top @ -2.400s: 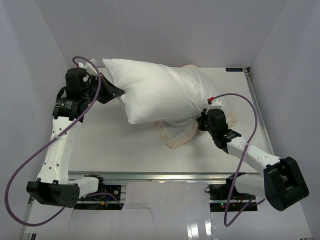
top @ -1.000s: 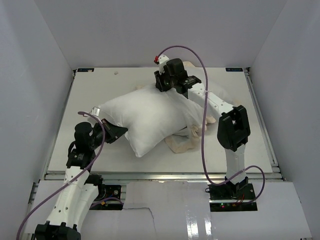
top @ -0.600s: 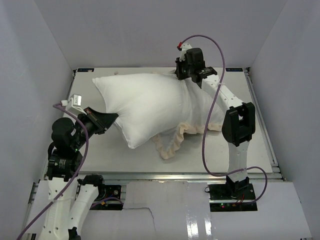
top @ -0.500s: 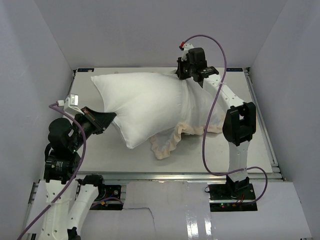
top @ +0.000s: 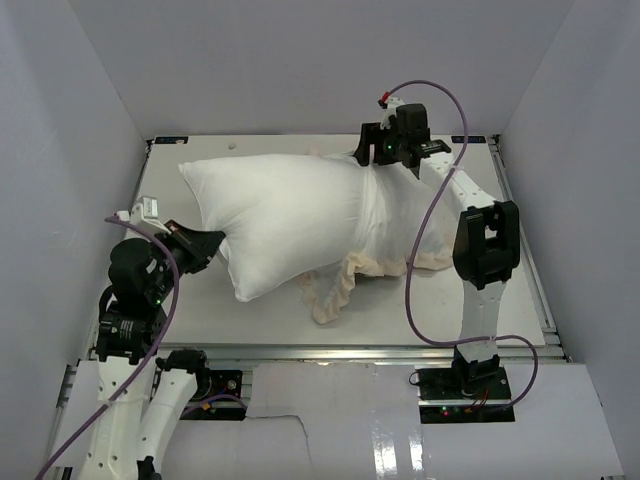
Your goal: Remove the pillowcase from the pillow
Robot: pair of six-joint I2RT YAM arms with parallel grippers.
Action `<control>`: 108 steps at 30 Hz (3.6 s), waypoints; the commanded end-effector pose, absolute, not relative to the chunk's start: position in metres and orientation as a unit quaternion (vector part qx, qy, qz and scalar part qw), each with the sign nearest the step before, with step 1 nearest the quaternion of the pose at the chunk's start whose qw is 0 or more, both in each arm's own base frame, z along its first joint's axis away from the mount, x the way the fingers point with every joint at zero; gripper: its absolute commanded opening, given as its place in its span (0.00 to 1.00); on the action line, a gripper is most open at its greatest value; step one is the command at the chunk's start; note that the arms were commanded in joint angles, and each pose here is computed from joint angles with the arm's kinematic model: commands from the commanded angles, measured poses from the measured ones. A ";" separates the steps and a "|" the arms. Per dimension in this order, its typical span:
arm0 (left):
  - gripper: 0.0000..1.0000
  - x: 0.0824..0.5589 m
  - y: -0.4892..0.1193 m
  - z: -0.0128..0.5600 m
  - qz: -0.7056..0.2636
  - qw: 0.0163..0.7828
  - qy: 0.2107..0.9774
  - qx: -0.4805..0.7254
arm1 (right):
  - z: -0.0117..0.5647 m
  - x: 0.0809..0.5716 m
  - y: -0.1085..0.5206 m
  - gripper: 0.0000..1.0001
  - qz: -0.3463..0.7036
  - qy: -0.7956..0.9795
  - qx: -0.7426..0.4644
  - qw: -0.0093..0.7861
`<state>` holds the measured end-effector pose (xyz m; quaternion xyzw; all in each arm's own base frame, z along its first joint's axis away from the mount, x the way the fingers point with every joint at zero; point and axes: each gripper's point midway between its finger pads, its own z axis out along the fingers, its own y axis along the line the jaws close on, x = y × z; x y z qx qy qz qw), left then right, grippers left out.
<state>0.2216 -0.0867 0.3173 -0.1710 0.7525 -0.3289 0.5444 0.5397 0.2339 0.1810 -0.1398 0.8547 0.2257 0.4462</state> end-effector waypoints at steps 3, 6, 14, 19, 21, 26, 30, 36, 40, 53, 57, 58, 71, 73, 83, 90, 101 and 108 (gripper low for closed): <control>0.00 0.248 -0.081 0.326 -0.319 0.594 0.722 -0.158 | 0.276 0.529 0.173 0.85 0.193 0.815 -0.106 0.536; 0.00 0.265 -0.084 0.292 -0.313 0.559 0.750 -0.167 | 0.292 0.485 0.175 0.98 0.235 0.780 -0.103 0.571; 0.00 0.275 -0.087 0.248 -0.312 0.526 0.771 -0.180 | 0.326 0.409 0.167 0.90 0.251 0.750 -0.138 0.596; 0.00 0.279 -0.091 0.257 -0.325 0.525 0.766 -0.181 | 0.316 0.337 0.179 0.91 0.287 0.734 -0.173 0.591; 0.00 0.280 -0.097 0.259 -0.340 0.517 0.765 -0.177 | 0.268 0.307 0.195 0.92 0.296 0.753 -0.192 0.555; 0.00 0.287 -0.108 0.273 -0.366 0.503 0.766 -0.163 | 0.224 0.255 0.218 0.96 0.297 0.758 -0.228 0.534; 0.00 0.292 -0.114 0.290 -0.385 0.503 0.758 -0.154 | 0.192 0.239 0.233 1.00 0.281 0.778 -0.239 0.508; 0.00 0.298 -0.117 0.309 -0.390 0.505 0.756 -0.146 | 0.152 0.264 0.223 0.84 0.174 0.836 -0.195 0.483; 0.00 0.307 -0.118 0.332 -0.389 0.510 0.755 -0.136 | 0.141 0.277 0.203 0.46 0.120 0.848 -0.149 0.495; 0.00 0.343 -0.122 0.454 -0.385 0.534 0.747 -0.090 | 0.097 0.307 0.118 0.08 0.031 0.872 -0.013 0.488; 0.00 0.342 -0.121 0.461 -0.384 0.536 0.746 -0.090 | 0.080 0.312 0.088 0.08 0.022 0.875 0.038 0.483; 0.00 0.342 -0.120 0.461 -0.384 0.536 0.747 -0.091 | 0.076 0.313 0.086 0.08 0.024 0.876 0.047 0.479; 0.00 0.318 -0.119 0.441 -0.381 0.537 0.750 -0.071 | 0.038 0.312 0.106 0.08 0.085 0.893 0.032 0.441; 0.00 0.303 -0.119 0.408 -0.390 0.534 0.745 -0.084 | 0.066 0.308 0.115 0.08 0.121 0.876 0.018 0.466; 0.00 0.254 -0.122 0.279 -0.416 0.499 0.752 -0.110 | 0.230 0.290 0.166 0.76 0.259 0.776 -0.101 0.567; 0.00 0.238 -0.130 0.232 -0.441 0.473 0.755 -0.106 | 0.310 0.361 0.227 0.94 0.258 0.735 -0.186 0.598; 0.00 0.228 -0.132 0.217 -0.435 0.467 0.765 -0.086 | 0.222 0.479 0.284 0.92 0.157 0.800 -0.317 0.485; 0.00 0.224 -0.133 0.238 -0.437 0.480 0.757 -0.070 | 0.172 0.522 0.288 0.95 0.127 0.838 -0.274 0.455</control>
